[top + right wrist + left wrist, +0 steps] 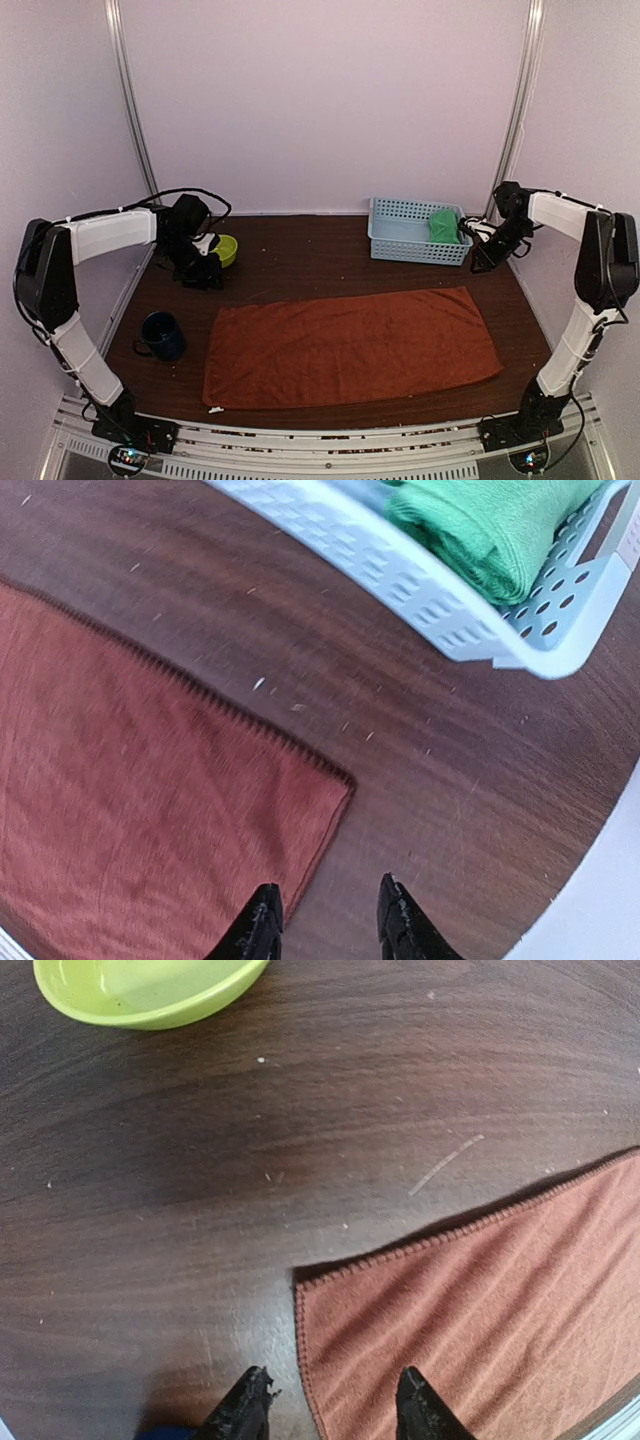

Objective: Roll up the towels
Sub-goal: Pick up the towel from the center of the board.

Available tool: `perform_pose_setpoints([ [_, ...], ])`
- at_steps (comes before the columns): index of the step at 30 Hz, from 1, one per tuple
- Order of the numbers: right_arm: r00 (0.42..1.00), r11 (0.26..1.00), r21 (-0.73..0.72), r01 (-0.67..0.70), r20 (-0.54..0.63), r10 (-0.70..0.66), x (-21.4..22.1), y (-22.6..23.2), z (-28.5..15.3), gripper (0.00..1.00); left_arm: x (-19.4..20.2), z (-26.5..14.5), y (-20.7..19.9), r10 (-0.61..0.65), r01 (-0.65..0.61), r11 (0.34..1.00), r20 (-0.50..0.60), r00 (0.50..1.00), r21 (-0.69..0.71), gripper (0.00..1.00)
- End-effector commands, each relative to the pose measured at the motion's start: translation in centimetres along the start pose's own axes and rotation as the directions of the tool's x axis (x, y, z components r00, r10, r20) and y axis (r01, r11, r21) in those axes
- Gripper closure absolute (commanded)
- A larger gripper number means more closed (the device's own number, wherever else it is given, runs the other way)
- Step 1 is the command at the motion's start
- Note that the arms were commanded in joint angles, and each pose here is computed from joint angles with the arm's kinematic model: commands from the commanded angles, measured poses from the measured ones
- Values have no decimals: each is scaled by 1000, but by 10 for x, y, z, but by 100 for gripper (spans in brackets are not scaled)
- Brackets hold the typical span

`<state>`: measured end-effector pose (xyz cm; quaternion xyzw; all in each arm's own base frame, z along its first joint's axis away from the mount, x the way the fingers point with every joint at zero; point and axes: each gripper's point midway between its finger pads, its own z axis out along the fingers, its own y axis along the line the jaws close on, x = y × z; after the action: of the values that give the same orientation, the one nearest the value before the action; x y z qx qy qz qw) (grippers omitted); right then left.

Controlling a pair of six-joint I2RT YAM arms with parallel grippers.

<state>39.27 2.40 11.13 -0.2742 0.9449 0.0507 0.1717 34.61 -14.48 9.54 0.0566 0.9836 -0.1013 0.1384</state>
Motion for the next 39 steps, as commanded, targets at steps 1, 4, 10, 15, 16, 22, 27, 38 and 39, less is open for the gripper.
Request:
perform_pose_setpoints([
  [1,991,992,-6,-127,42,128,-21,-19,26,65,-14,14,0,54,-58,995,44,998,79,54],
  [4,986,986,-22,-164,11,164,-20,-24,48,65,-12,26,3,47,-51,992,36,998,116,54],
  [10,981,980,-54,-191,-36,189,-15,-25,76,63,-5,41,8,74,-76,989,17,997,125,54],
  [15,977,978,-50,-203,-71,199,-3,-22,83,62,4,52,10,85,-83,987,-8,996,135,46],
  [16,977,977,-50,-205,-77,201,-1,-21,84,61,5,54,11,85,-82,987,-11,996,135,45],
  [22,973,975,-73,-212,-106,204,9,-13,87,62,8,59,19,73,-71,991,-12,997,115,49],
  [27,972,974,-82,-212,-121,202,18,-6,84,61,6,61,23,68,-68,993,4,998,101,53],
  [38,966,970,-89,-224,-150,210,34,2,91,61,15,74,12,91,-85,979,-23,996,188,63],
  [39,966,970,-93,-225,-153,210,34,3,92,62,17,73,11,94,-88,978,-25,995,191,65],
])
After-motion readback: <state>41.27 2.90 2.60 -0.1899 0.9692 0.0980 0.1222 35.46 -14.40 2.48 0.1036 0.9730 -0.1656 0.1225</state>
